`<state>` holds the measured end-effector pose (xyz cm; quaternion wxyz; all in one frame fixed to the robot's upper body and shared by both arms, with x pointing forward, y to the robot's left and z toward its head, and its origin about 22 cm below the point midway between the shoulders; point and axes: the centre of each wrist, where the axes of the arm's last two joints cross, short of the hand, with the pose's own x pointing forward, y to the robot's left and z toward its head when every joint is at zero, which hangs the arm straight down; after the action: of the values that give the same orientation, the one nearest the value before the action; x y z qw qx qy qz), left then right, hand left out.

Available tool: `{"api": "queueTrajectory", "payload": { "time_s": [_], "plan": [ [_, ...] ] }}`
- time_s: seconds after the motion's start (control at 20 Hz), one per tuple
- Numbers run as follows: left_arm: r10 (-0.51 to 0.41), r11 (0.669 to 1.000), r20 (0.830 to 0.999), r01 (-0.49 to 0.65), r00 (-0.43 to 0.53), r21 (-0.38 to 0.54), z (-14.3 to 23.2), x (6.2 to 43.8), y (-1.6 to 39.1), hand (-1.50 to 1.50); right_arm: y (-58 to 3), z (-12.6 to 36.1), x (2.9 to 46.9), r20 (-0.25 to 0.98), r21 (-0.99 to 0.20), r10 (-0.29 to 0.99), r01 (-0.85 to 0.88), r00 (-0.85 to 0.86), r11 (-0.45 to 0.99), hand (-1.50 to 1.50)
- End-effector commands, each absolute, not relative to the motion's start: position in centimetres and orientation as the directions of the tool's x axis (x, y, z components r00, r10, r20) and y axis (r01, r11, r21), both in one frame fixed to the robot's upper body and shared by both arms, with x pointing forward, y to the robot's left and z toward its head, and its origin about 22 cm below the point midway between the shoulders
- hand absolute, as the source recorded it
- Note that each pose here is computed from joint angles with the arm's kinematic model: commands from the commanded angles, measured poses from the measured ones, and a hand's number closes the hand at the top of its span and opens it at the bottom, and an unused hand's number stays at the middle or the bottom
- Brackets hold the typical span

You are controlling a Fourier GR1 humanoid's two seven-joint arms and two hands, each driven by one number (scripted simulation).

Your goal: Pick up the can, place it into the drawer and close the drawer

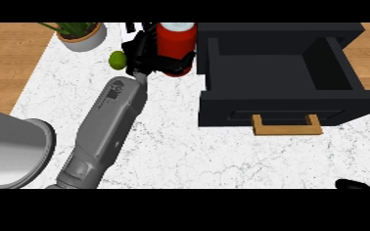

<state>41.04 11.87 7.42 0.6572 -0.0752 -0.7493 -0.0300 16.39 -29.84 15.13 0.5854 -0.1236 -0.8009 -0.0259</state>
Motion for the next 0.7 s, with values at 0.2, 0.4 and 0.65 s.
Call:
{"api": "queueTrajectory", "payload": {
  "time_s": [0.2, 0.4, 0.65],
  "plan": [
    [0.046, 0.985, 0.986, 0.174, -0.16, -0.018, 17.1, 40.9, 6.8, 1.5, -29.8, 16.2, 17.1, 0.937, -0.111, 0.176, 0.222, -0.3, 0.969, -1.5],
    [0.01, 0.985, 0.987, 0.173, -0.162, 0.018, 21.4, 40.9, 4.2, 1.5, -30.5, 17.2, 16.2, 0.941, -0.11, 0.174, 0.223, -0.292, 0.969, -1.5],
    [0.007, 0.984, 0.986, 0.179, -0.165, 0.023, 24.3, 41.6, 2.1, 1.5, -29.1, 17.1, 17.6, 0.939, -0.099, 0.163, 0.217, -0.301, 0.971, -1.5]
  ]
}}
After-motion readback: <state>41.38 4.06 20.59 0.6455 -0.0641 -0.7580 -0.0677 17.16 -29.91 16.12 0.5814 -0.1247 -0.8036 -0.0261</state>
